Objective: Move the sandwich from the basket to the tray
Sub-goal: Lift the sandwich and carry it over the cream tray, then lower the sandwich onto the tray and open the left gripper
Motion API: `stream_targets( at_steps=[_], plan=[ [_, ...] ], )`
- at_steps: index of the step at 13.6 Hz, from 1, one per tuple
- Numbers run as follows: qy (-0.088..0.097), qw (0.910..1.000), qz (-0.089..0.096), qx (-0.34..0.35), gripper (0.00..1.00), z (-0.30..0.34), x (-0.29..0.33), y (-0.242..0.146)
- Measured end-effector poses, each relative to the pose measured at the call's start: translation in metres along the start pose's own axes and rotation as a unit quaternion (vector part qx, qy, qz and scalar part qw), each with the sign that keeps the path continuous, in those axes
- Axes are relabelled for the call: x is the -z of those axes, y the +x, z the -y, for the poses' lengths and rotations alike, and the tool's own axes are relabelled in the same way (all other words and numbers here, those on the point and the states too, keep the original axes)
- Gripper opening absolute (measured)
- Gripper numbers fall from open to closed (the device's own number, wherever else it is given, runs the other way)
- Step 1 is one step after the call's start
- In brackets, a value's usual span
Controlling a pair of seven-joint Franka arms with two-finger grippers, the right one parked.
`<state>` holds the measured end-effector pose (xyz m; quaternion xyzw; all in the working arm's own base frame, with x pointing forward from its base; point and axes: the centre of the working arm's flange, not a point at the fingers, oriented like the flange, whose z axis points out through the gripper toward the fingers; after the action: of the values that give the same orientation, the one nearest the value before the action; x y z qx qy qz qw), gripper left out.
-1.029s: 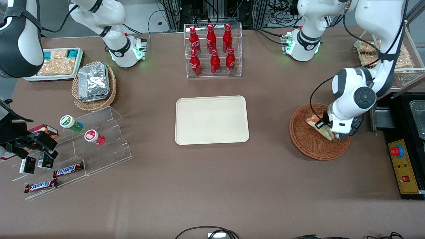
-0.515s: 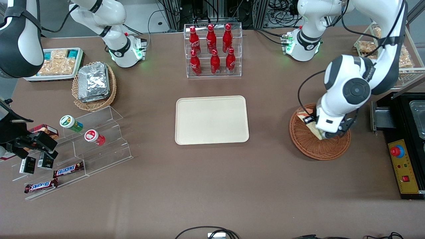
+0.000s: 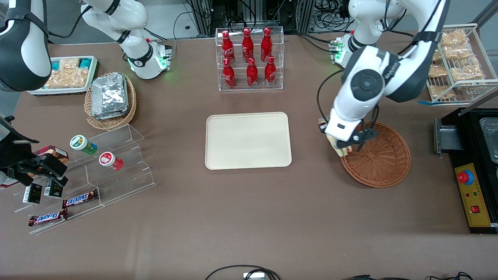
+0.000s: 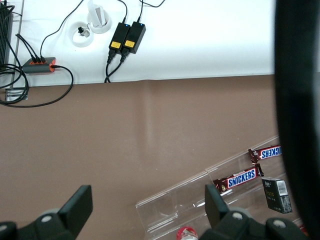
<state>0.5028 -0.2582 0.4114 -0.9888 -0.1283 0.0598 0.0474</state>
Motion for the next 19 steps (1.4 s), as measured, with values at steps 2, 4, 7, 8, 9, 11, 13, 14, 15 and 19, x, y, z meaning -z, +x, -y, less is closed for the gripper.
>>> stream_targets(
  at_steps=[2,4,7,8,9,11,13,14,15,19],
  plan=[
    [-0.005,0.9997,-0.005,-0.025,0.20,-0.022,0.007,-0.017],
    [-0.001,0.9982,-0.016,-0.058,0.20,-0.045,0.007,-0.037],
    [0.001,0.9903,-0.053,-0.128,0.20,-0.094,-0.007,-0.074],
    [0.005,0.9861,-0.064,-0.153,0.20,-0.109,-0.016,-0.086],
    [0.008,0.9819,-0.073,-0.174,0.20,-0.123,-0.026,-0.096],
    [0.005,0.9751,-0.078,-0.208,0.20,-0.144,-0.050,-0.109],
    [0.010,0.9687,-0.073,-0.237,0.20,-0.161,-0.078,-0.120],
    [0.010,0.9667,-0.069,-0.246,0.20,-0.167,-0.092,-0.123],
    [0.008,0.9660,-0.063,-0.251,0.20,-0.171,-0.104,-0.125],
    [0.017,0.9654,-0.034,-0.258,0.16,-0.184,-0.151,-0.137]
  ],
)
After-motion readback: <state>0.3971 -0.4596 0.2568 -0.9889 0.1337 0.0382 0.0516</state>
